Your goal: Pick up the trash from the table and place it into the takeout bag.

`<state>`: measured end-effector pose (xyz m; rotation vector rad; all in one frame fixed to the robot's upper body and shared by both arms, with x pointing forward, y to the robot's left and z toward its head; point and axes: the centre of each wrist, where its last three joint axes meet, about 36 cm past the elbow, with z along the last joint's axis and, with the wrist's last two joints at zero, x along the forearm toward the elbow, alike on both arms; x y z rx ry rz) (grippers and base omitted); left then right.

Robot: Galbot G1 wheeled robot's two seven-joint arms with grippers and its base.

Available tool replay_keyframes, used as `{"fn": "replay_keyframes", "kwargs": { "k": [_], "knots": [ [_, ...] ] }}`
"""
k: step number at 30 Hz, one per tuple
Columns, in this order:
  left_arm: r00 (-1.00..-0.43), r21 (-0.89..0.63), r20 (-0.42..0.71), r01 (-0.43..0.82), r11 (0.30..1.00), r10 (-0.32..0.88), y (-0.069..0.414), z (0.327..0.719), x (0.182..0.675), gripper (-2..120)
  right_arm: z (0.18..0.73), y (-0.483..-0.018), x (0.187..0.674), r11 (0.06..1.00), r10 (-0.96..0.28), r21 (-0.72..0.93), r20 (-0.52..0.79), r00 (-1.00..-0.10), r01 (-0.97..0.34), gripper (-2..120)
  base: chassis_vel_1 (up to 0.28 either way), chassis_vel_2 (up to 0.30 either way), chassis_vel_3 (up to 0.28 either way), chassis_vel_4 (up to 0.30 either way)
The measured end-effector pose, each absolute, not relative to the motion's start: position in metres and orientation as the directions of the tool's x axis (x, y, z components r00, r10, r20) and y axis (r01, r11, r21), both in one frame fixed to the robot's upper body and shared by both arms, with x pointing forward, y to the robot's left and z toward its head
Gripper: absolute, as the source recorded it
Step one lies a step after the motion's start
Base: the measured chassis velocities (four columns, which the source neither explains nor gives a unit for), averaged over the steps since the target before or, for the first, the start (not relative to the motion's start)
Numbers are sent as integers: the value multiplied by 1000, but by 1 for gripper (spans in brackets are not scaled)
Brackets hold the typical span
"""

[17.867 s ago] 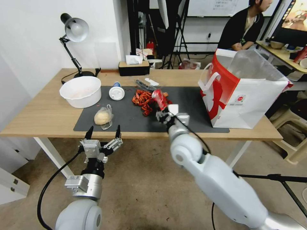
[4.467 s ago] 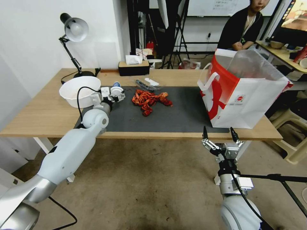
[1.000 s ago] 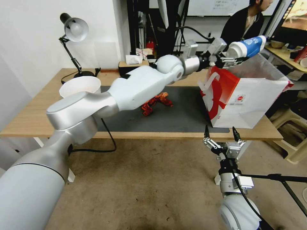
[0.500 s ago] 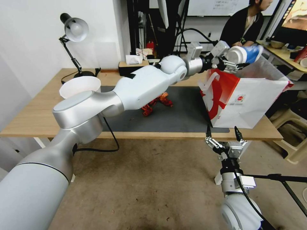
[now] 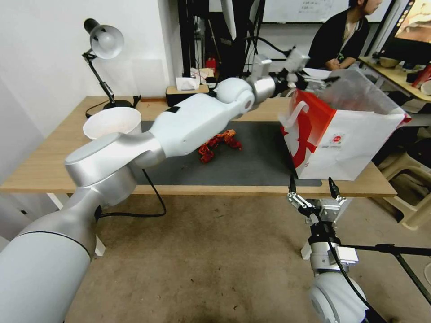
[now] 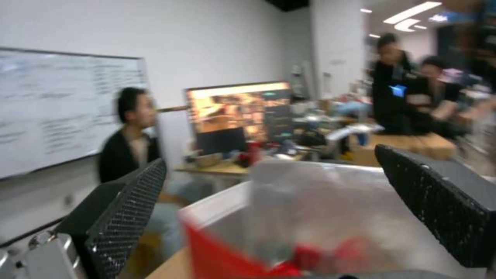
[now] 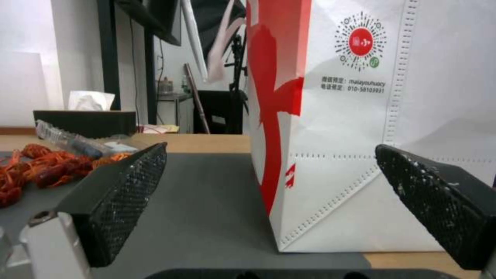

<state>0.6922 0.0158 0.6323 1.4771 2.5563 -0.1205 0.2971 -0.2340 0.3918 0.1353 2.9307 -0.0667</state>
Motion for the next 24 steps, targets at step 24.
{"fn": "replay_keyframes", "kwargs": {
  "k": [24],
  "knots": [
    [-807,-189,-185,589,786,560,182,565,627,100,394,-232,294,995,88,-36,-205,-975,98,100,0,0,0,0]
  ]
}}
